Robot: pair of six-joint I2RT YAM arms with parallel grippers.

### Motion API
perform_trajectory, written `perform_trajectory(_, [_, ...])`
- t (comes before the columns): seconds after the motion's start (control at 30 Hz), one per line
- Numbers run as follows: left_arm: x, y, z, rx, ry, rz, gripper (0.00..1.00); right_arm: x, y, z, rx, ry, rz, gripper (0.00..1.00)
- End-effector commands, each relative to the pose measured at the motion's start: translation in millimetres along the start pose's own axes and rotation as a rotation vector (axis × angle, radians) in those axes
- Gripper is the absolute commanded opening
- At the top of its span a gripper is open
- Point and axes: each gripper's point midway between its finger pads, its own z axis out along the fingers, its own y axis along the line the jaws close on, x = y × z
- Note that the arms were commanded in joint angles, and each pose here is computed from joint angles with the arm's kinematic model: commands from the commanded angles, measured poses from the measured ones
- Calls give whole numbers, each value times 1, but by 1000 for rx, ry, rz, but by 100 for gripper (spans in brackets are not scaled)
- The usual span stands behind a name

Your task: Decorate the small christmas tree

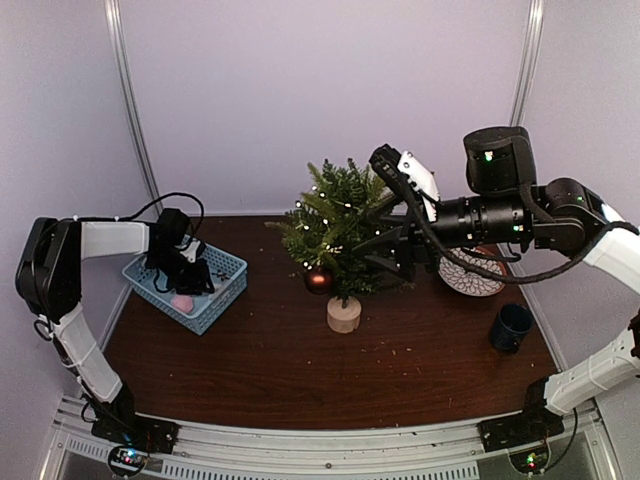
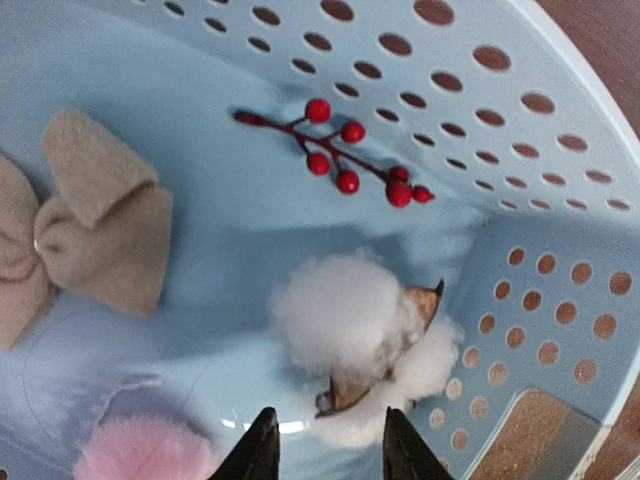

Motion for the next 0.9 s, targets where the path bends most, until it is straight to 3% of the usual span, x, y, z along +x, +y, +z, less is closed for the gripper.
perform_trajectory(0.0, [-36, -2, 8, 37, -75, 34, 34, -12, -5, -11, 29, -40, 14, 79])
perform_trajectory(0.13, [-41, -3, 22, 56, -57, 39, 27, -14, -7, -12, 40, -36, 10, 78])
perform_trajectory(0.33, [-42, -6, 16, 70, -52, 47, 1, -15, -9, -15, 53, -37, 1, 78])
perform_trajectory(0.63, [-38, -5, -47, 23, -151, 50, 0, -16, -7, -21, 51, -52, -2, 78])
perform_trajectory(0.77, [-44, -19, -95, 51, -274, 65, 0, -21, -4, -22, 31, -71, 7, 78])
perform_trajectory(0.87, [-50, -48, -146, 170, -419, 114, 0, -27, -1, -24, 13, -99, 20, 78])
